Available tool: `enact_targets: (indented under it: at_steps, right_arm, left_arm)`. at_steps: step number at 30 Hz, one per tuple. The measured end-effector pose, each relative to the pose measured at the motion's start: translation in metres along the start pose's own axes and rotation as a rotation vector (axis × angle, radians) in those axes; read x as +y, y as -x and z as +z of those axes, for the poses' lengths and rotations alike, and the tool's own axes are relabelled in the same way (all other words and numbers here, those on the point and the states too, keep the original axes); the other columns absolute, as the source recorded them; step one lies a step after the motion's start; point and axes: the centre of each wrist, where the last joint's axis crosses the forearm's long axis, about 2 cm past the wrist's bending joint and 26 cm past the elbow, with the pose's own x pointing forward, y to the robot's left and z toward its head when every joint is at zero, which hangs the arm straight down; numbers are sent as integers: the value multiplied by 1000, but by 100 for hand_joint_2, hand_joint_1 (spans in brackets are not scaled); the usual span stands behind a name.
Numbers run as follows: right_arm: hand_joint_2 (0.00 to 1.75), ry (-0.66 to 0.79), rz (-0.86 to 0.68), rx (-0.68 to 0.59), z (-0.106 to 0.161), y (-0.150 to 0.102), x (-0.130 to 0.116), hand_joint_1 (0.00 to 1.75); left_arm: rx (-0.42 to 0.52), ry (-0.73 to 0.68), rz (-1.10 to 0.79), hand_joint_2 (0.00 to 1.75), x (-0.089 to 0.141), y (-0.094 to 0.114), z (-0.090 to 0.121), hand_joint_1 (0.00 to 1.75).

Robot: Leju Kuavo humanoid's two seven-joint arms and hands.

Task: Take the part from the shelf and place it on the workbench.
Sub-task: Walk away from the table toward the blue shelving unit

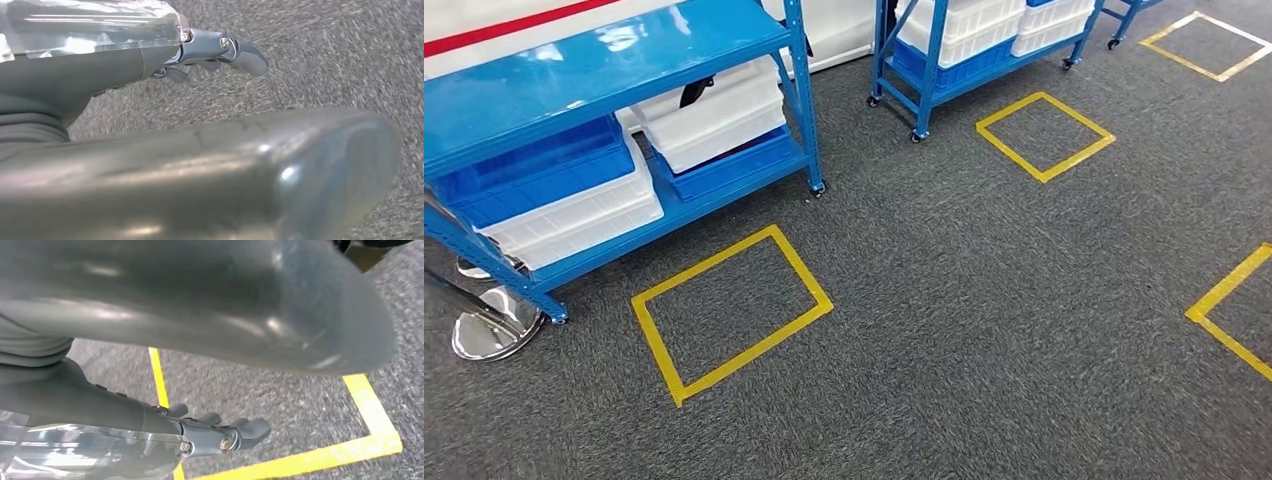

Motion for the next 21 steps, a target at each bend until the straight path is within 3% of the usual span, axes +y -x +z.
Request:
enact_targets:
  at_steps: [21]
  right_arm:
    - [0, 1, 6, 3, 0, 1, 0, 0]
  left_arm:
    - [1, 20, 8, 0, -2, 2, 1, 0]
